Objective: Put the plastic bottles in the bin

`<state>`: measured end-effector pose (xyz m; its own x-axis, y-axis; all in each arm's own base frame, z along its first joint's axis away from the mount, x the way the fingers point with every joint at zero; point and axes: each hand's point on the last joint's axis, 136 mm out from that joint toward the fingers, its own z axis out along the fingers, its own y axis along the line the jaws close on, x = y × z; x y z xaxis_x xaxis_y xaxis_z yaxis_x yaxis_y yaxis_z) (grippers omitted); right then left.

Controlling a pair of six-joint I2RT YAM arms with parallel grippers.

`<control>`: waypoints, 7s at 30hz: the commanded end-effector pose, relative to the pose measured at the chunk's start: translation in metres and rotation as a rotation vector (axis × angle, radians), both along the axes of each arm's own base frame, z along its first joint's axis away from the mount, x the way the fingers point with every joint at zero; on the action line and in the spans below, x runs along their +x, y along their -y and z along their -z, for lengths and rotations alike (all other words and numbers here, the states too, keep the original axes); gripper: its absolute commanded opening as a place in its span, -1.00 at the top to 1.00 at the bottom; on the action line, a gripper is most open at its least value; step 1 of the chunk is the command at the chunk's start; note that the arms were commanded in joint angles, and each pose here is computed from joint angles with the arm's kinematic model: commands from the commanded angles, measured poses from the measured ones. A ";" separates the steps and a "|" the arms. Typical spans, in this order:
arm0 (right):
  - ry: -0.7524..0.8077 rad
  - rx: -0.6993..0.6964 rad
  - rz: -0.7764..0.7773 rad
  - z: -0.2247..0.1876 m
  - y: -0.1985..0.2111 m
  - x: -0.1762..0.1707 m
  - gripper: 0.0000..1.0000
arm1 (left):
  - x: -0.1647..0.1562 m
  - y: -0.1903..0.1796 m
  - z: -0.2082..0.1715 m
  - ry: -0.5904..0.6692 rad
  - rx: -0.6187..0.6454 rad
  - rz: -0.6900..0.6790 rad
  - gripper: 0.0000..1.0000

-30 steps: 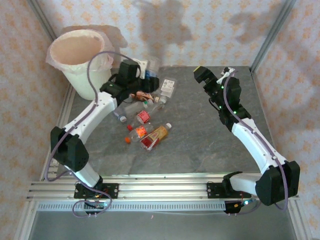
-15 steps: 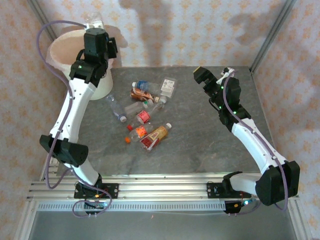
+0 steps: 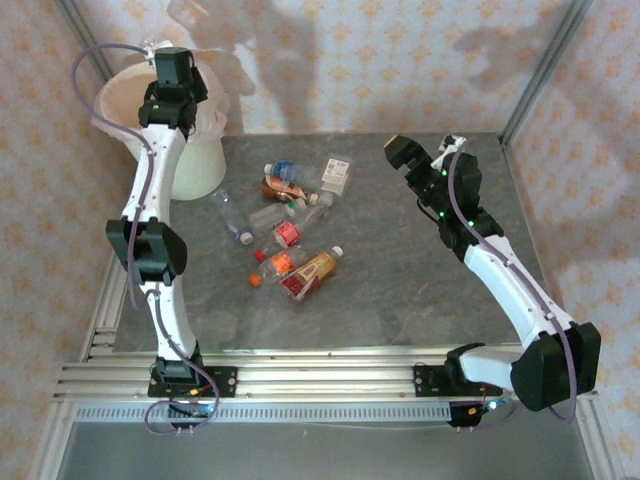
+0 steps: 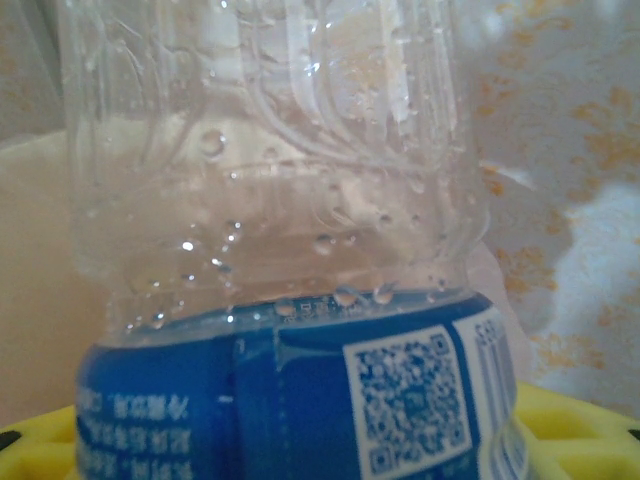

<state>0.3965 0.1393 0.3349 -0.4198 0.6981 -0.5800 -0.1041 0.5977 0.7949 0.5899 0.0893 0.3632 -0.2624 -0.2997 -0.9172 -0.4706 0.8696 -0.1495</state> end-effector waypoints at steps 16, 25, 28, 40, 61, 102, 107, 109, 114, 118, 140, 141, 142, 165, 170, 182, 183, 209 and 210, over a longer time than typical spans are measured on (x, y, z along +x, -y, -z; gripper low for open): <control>-0.022 -0.026 0.034 0.005 0.005 0.005 -0.98 | 0.028 0.007 0.021 0.047 -0.330 0.073 -0.51; -0.052 -0.030 0.028 0.014 0.004 0.005 -0.98 | 0.019 0.013 -0.014 0.108 -0.334 0.112 -0.90; -0.052 -0.043 0.025 0.018 0.003 0.007 -0.98 | 0.012 0.021 -0.032 0.136 -0.347 0.158 -0.93; -0.237 -0.128 -0.019 0.091 -0.011 0.035 -0.98 | -0.055 0.095 -0.081 0.150 -0.291 0.380 -1.00; -0.261 -0.136 0.066 0.095 0.004 0.032 -0.98 | -0.182 0.256 0.115 -0.511 0.120 0.733 -1.00; -0.283 -0.163 0.083 0.101 0.011 0.024 -0.98 | -0.131 0.314 0.311 -0.969 0.425 0.789 -0.23; -0.279 -0.162 0.082 0.100 0.010 0.025 -0.98 | -0.117 0.316 0.267 -0.853 0.437 0.771 -0.11; -0.270 -0.156 0.073 0.098 0.008 0.025 -0.98 | -0.113 0.318 0.244 -0.789 0.432 0.771 -0.08; -0.222 -0.117 -0.008 0.092 -0.007 0.025 -0.98 | -0.108 0.319 0.177 -0.614 0.389 0.749 -0.03; -0.190 -0.108 -0.059 0.088 -0.015 0.023 -0.98 | -0.111 0.313 0.107 -0.427 0.332 0.732 -0.02; -0.192 -0.099 -0.046 0.086 -0.013 0.023 -0.98 | -0.095 0.058 -0.198 0.536 0.324 -0.113 -0.02; -0.193 -0.100 -0.047 0.086 -0.013 0.023 -0.98 | -0.092 0.051 -0.198 0.539 0.328 -0.138 -0.03; -0.192 -0.100 -0.046 0.085 -0.013 0.023 -0.98 | -0.089 0.042 -0.198 0.538 0.336 -0.172 -0.04; -0.098 -0.203 -0.064 0.062 -0.006 0.008 -0.98 | -0.041 -0.113 -0.075 0.219 0.255 -0.588 -0.29; -0.092 -0.219 -0.056 0.060 -0.003 0.006 -0.98 | -0.050 -0.121 -0.052 0.154 0.233 -0.676 -0.54; -0.104 -0.216 -0.056 0.065 -0.004 0.007 -0.98 | -0.065 -0.118 -0.056 0.179 0.141 -0.708 -0.84; -0.106 -0.213 -0.058 0.065 -0.004 0.008 -0.98 | -0.063 -0.114 -0.061 0.197 0.116 -0.676 -0.87; 0.071 -0.381 -0.177 0.073 -0.023 -0.005 -0.98 | -0.147 0.084 -0.001 -0.001 -0.261 0.077 -1.00; 0.067 -0.376 -0.175 0.073 -0.023 -0.005 -0.98 | -0.151 0.087 0.014 -0.039 -0.261 0.095 -1.00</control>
